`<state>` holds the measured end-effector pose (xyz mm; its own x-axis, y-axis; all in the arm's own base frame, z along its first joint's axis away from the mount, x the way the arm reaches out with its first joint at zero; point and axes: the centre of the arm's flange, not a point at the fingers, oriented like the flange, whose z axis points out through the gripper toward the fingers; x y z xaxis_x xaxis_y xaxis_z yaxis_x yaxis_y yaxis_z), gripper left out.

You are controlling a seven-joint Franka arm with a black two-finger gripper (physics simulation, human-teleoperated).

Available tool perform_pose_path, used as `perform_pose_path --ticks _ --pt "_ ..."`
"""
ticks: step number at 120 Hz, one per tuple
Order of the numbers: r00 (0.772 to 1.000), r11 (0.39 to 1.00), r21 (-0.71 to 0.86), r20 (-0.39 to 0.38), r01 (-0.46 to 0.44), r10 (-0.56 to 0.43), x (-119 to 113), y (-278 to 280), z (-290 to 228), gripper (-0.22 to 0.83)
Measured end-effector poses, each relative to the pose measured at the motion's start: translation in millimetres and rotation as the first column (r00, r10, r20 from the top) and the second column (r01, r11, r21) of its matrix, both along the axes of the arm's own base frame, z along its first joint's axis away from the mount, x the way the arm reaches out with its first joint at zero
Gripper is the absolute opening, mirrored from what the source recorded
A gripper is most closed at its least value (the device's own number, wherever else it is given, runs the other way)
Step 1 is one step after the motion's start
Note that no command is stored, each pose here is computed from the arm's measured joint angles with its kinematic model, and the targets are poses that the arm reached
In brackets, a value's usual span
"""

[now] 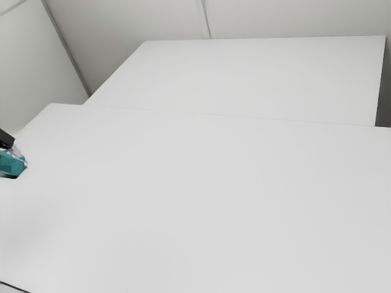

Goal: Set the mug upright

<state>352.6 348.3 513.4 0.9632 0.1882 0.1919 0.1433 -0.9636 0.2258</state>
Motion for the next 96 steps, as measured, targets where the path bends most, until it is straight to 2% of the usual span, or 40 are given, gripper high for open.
perform_pose_path --ticks 28,47,58,79,96 --pt "0.996 0.999 -0.013 0.078 -0.049 0.050 -37.3 79.5 -1.9 0.62" --pt "0.981 1.000 -0.021 0.194 -0.020 0.024 -50.2 132.6 2.4 0.62" --pt "0.971 1.000 -0.026 0.237 -0.011 0.017 -60.3 170.2 -9.0 0.62" --pt "0.966 1.000 -0.002 0.259 -0.009 0.009 -82.6 225.0 -30.0 0.62" --pt "0.961 1.000 0.000 0.276 -0.011 0.011 -89.6 267.3 -58.4 0.62"
